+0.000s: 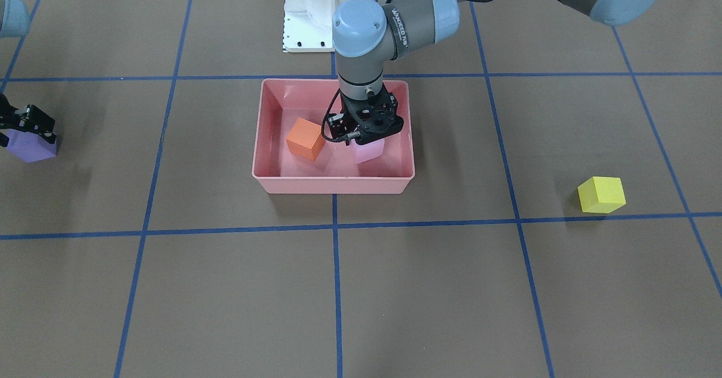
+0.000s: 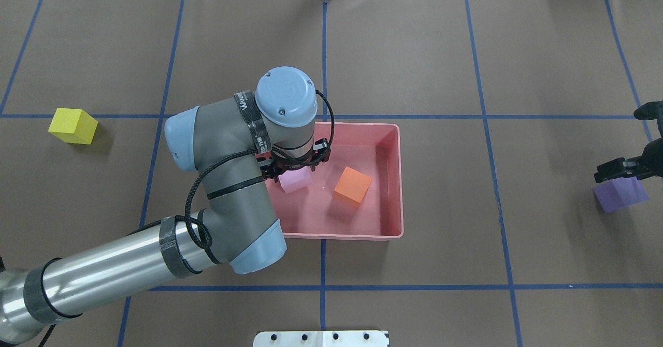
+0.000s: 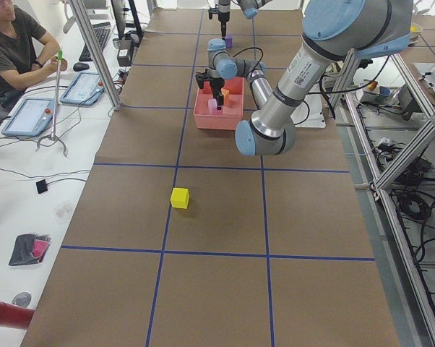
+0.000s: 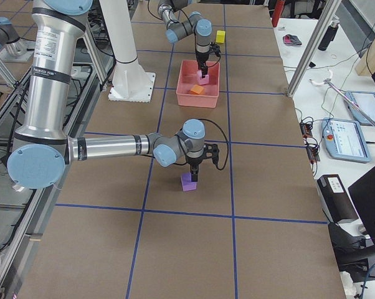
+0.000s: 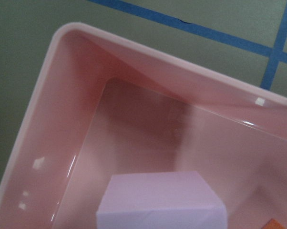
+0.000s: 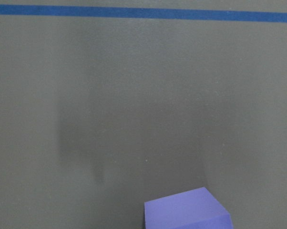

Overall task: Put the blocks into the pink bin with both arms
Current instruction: 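Lower the lilac cube into the bin while the right gripper reaches the purple cube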

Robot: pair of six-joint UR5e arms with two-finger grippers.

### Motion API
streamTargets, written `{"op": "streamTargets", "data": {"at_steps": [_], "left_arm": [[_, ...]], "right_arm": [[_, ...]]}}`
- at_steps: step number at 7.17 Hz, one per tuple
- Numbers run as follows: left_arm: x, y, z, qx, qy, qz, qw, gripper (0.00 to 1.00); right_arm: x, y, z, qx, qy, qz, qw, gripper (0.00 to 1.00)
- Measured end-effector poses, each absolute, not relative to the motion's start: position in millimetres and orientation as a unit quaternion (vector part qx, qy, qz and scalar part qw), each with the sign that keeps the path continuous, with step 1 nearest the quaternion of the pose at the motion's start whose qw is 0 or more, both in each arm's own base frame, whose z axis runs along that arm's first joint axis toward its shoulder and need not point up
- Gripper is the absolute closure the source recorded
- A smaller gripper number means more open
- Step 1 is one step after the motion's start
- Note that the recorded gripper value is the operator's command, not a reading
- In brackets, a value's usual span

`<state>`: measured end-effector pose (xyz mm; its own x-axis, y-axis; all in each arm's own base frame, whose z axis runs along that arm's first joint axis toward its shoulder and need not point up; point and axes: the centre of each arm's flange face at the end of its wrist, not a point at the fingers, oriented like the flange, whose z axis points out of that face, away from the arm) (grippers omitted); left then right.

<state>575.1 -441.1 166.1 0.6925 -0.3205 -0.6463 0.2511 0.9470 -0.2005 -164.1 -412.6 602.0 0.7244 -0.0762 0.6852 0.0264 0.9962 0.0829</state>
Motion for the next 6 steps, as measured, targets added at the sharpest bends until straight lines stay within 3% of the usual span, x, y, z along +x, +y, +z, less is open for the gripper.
{"op": "streamTargets", "data": {"at_steps": [6], "left_arm": [[575,-443,167,-0.040,0.358,-0.160,0.919,0.01]], "right_arm": [[-157,-406,623,0.042,-0.356,-0.082,0.930,0.01]]}}
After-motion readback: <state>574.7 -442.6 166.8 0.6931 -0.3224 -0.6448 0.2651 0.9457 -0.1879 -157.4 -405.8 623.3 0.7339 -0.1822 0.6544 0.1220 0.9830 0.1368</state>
